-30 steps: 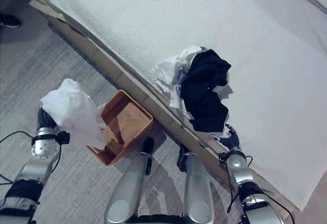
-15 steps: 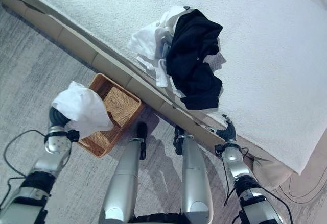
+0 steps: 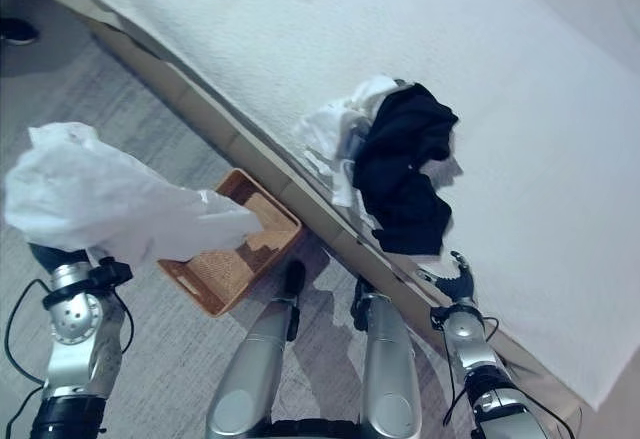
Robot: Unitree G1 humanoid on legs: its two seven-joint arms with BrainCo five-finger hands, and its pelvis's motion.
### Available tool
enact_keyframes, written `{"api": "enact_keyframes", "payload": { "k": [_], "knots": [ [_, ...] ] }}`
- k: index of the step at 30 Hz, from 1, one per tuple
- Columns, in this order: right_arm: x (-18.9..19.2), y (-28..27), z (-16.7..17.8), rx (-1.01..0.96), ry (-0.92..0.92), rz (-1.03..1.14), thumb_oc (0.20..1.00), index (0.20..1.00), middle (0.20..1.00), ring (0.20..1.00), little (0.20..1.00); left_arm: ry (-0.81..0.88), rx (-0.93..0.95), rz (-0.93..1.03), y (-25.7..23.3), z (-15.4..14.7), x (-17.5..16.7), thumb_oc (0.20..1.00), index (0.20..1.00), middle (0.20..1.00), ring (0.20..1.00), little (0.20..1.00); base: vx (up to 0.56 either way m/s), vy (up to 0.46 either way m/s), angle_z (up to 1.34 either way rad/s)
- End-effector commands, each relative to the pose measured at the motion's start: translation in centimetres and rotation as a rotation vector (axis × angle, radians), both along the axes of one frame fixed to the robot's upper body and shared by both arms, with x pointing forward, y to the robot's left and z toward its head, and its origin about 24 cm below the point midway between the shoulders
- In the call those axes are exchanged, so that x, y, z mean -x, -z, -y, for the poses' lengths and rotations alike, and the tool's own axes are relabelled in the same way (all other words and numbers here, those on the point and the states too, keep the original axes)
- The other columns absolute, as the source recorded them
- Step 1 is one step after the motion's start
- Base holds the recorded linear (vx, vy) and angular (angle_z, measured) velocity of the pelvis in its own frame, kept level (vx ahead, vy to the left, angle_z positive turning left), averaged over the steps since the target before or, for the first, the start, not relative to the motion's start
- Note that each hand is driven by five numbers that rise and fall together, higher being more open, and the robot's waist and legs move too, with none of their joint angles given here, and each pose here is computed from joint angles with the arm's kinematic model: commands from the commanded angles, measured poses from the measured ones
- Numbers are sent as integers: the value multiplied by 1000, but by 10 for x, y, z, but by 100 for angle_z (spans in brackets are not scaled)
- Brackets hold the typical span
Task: Pick up clothes into the bucket
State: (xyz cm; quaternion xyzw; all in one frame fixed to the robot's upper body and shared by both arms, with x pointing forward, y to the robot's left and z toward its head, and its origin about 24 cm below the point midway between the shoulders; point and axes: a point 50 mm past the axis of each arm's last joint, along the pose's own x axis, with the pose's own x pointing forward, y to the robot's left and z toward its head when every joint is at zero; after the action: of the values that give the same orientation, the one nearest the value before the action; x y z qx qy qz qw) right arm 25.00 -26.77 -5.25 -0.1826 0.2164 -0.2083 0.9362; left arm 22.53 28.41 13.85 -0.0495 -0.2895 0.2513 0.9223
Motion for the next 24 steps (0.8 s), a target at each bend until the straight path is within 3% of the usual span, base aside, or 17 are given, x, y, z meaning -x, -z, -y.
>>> {"api": "enact_keyframes", "payload": {
  "k": [1, 13, 24],
  "knots": [
    [15, 1, 29, 43, 56, -46, 1000, 1000, 1000, 1000, 1000, 50, -79, 251, -44, 0, 22, 200, 200, 200, 200, 200, 21, -59, 38],
    [44, 24, 30, 21, 53, -164, 1000, 1000, 1000, 1000, 1000, 5, -312, 480, -106, -5, 47, 200, 200, 200, 200, 200, 13, -21, 26],
    [60, 38, 28, 23, 43, -246, 1000, 1000, 1000, 1000, 1000, 27, -327, 553, -119, 1, 51, 200, 200, 200, 200, 200, 0, 0, 0]
  ]
}}
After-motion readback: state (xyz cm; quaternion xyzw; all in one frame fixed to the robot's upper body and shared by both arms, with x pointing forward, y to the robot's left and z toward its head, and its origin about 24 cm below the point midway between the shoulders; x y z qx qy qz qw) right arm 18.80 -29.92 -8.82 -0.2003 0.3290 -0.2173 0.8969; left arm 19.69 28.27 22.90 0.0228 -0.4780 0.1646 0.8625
